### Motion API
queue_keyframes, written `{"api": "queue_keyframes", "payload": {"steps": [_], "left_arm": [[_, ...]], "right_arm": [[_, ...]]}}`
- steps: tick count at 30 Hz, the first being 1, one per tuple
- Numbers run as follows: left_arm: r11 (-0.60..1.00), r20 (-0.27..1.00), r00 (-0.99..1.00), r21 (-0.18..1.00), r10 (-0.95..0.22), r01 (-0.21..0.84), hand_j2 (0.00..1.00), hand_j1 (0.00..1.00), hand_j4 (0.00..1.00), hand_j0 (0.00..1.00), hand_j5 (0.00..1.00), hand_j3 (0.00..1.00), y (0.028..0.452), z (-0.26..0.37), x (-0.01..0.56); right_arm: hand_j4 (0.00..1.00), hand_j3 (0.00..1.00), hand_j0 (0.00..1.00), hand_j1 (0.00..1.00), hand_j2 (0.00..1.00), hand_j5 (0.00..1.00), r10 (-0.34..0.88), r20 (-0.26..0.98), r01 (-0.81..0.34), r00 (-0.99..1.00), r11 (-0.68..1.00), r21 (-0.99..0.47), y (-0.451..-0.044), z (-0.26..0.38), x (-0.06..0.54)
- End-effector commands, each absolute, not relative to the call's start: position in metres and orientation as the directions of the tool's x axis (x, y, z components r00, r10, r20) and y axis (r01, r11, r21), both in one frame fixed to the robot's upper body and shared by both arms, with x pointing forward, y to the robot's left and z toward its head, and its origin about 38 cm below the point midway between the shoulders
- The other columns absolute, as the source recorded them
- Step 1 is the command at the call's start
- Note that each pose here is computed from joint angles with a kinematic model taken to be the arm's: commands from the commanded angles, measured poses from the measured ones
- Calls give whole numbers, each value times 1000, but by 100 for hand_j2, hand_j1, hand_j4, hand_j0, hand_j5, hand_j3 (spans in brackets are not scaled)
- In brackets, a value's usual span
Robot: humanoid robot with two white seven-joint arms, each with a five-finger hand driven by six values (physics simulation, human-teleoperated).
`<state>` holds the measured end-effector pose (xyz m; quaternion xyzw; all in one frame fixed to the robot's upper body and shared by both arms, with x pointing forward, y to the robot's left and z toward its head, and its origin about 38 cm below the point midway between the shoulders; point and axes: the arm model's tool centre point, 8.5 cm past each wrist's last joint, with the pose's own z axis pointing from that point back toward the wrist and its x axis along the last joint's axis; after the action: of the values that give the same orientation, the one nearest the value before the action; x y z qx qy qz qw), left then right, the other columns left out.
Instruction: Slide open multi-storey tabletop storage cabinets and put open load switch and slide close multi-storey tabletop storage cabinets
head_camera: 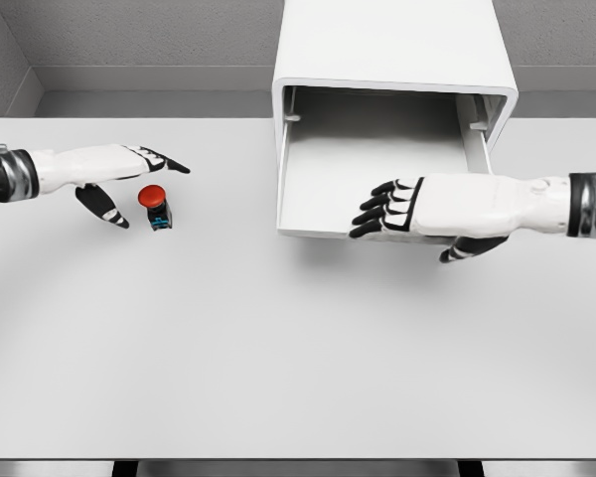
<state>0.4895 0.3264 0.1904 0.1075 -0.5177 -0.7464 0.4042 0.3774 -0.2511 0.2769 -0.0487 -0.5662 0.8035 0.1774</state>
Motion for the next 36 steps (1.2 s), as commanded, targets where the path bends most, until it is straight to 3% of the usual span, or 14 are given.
{"api": "queue_keyframes", "payload": {"steps": [1,21,32,36], "left_arm": [[-132,262,-649,860,-714,493,100,100,100,100,100,100,326,191,490],[-197,243,-676,840,-696,505,96,96,96,96,96,96,307,174,489],[-221,212,-679,842,-702,491,81,81,81,81,81,81,309,179,491],[-221,211,-679,843,-703,491,81,81,81,81,81,81,309,179,491]], "right_arm": [[100,100,100,100,100,100,345,130,-234,-930,-281,-931,-254,281,377],[100,100,100,100,100,100,402,143,-257,-904,-247,-934,-282,292,374],[100,100,100,100,100,100,434,138,-266,-890,-250,-931,-295,293,372],[100,100,100,100,100,100,444,138,-274,-886,-258,-927,-300,292,370]]}}
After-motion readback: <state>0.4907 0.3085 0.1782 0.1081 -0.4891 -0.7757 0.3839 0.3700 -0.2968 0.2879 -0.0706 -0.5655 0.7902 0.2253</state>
